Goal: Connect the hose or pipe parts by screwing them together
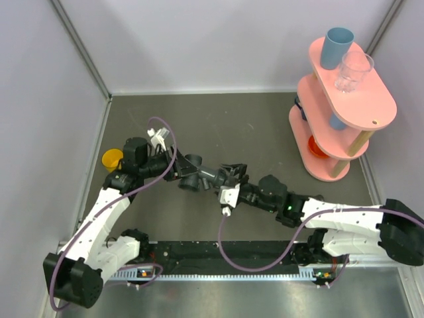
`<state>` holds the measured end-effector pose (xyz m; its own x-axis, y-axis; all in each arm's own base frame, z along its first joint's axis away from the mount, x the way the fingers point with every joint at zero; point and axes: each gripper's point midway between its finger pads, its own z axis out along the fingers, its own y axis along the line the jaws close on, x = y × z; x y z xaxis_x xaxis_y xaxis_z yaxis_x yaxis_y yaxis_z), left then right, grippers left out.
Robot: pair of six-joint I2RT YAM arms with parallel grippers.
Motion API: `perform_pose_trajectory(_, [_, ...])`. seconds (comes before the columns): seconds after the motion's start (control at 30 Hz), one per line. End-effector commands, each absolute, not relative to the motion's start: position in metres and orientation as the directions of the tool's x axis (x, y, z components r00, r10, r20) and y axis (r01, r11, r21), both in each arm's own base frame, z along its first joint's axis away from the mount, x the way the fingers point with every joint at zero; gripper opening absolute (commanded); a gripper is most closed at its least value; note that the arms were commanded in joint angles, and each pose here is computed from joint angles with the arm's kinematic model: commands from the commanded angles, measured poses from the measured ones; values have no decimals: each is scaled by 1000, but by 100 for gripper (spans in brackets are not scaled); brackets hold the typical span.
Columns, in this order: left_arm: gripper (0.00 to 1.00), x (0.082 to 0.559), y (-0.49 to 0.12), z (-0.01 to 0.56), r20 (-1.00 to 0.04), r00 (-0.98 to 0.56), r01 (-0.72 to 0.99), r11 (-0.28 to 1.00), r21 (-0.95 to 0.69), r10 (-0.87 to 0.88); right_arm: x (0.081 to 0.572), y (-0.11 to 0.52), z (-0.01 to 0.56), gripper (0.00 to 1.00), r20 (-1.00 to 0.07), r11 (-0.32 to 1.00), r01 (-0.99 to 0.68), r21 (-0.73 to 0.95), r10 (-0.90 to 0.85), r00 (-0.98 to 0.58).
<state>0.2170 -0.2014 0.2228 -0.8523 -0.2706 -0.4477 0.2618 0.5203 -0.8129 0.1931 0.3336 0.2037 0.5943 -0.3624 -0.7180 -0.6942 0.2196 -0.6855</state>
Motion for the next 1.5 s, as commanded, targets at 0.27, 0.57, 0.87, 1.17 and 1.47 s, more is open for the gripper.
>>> perform_pose_trajectory(0.27, [0, 220, -205, 249, -314, -877, 147, 419, -896, -363, 213, 350, 221, 49, -613, 346, -507, -790, -465, 638])
perform_pose_trajectory(0.57, [0, 205, -200, 256, -817, -534, 709, 412, -572, -217, 203, 365, 245, 13, -888, 192, -873, -448, -207, 410])
perform_pose_trajectory(0.87, [0, 194, -203, 233, -953, -294, 884, 360, -299, -70, 240, 352, 246, 20, -985, 18, -1000, 24, -173, -27])
perform_pose_trajectory(1.17, [0, 218, -190, 236, -898, -406, 737, 520, -432, -169, 262, 341, 234, 81, -989, 135, -991, -9, -150, -11])
perform_pose_trajectory(1.47, [0, 234, -189, 247, -632, -689, 405, 534, -742, -356, 251, 316, 207, 99, -911, 356, -859, -367, -323, 256])
